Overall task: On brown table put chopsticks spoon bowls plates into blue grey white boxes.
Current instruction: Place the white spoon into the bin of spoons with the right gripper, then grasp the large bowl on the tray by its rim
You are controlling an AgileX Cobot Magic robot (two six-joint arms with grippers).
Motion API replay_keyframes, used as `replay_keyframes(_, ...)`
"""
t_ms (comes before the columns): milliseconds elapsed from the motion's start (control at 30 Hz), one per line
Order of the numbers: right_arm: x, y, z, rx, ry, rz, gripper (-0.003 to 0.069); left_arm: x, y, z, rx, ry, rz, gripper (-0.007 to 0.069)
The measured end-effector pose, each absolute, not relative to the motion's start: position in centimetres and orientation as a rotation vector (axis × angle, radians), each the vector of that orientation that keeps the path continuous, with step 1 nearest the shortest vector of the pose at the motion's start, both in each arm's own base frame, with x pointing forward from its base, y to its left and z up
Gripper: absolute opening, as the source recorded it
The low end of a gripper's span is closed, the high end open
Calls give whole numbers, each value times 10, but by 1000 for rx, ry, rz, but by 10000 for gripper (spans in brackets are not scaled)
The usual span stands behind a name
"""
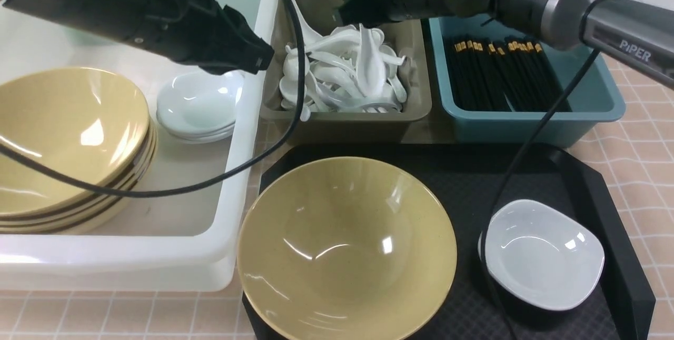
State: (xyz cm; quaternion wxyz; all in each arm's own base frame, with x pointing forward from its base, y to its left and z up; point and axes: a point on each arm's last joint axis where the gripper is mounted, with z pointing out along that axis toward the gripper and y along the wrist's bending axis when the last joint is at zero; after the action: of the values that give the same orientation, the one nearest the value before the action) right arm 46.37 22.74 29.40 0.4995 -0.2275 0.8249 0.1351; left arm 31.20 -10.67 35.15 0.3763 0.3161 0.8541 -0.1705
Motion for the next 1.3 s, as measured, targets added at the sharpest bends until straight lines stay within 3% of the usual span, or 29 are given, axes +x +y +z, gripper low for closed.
replay_keyframes(133, 459, 219, 314, -599, 2122, 343, 515, 315, -108, 354, 837, 2206, -446, 6)
replay_keyframes(233, 451, 216, 326, -672, 2206, 341, 547, 314, -110, 356, 864, 2235, -451, 12)
replay_keyframes(333, 425, 205, 356, -855, 2334, 318, 554, 313, -122, 353, 962, 2288, -408, 69)
replay_keyframes(433, 410, 199, 377, -846, 2348, 326, 543, 312, -136, 345, 1031, 2316, -371, 138)
replay_keyframes(600, 364, 184, 422, -870, 2288, 309, 480, 313, -185, 307, 1201, 2431, -261, 378)
replay_keyframes(733, 324, 169, 439, -935, 2264, 295, 427, 324, -204, 286, 1233, 2483, -119, 490)
replay_keyframes(1000, 280, 146, 436, -986, 2300, 239, 328, 351, -216, 247, 1281, 2523, 1, 530)
replay_keyframes(1300, 285, 147, 426, -997, 2333, 226, 267, 355, -226, 227, 1268, 2561, -96, 493)
